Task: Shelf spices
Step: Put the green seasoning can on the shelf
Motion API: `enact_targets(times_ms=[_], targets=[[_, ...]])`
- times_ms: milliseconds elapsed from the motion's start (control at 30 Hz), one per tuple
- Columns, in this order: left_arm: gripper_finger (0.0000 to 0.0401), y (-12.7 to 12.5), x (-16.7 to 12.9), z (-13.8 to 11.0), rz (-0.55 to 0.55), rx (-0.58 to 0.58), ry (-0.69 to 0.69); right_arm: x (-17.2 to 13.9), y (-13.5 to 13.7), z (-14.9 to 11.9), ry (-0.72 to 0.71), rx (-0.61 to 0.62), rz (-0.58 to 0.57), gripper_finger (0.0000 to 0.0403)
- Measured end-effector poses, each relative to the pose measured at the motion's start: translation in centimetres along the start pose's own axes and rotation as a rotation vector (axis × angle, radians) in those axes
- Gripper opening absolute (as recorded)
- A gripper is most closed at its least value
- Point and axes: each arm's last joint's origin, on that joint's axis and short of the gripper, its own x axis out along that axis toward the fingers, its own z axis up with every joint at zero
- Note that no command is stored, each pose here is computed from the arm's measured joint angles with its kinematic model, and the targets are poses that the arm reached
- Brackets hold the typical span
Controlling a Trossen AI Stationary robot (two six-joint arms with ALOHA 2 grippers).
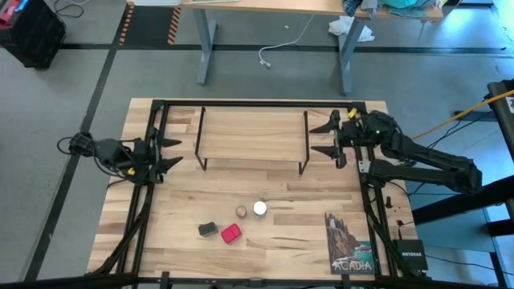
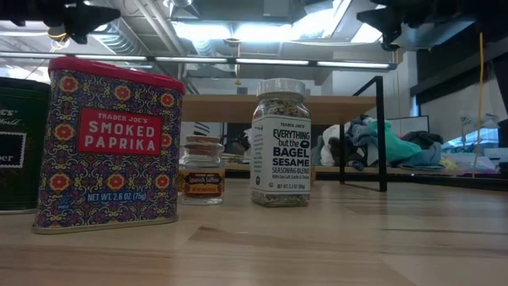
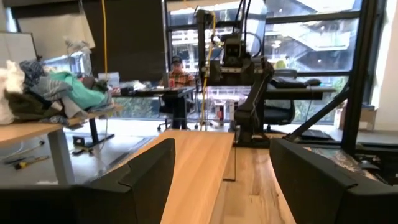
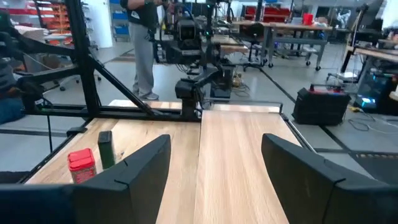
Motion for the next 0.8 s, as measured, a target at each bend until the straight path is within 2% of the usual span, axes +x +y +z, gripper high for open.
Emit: enact_targets(times_ms=[300, 467, 600, 800], targets=[[0.0255, -0.4, 0.5, -1.7, -0.019, -0.018, 0.022, 0.1, 0.0, 0.1, -0.032, -0.026, 0.013, 0.0260], [0.0255, -0.8, 1.0, -3.4, -0.022, -0.013, 0.013, 0.4, 0.0, -1.6, -0.072, -0.040, 0.006, 0.0260], [0.0255, -0.7, 1.1, -3.6, -0.017, -0.011, 0.020, 0.5, -0.1, -2.7, -0.046, -0.025, -0.038, 0.0260], [0.0255, -0.5, 1.1, -3.7, -0.016, -0.008, 0.031, 0.5, 0.0, -2.8, -0.048, -0.029, -0.021, 0.0260]])
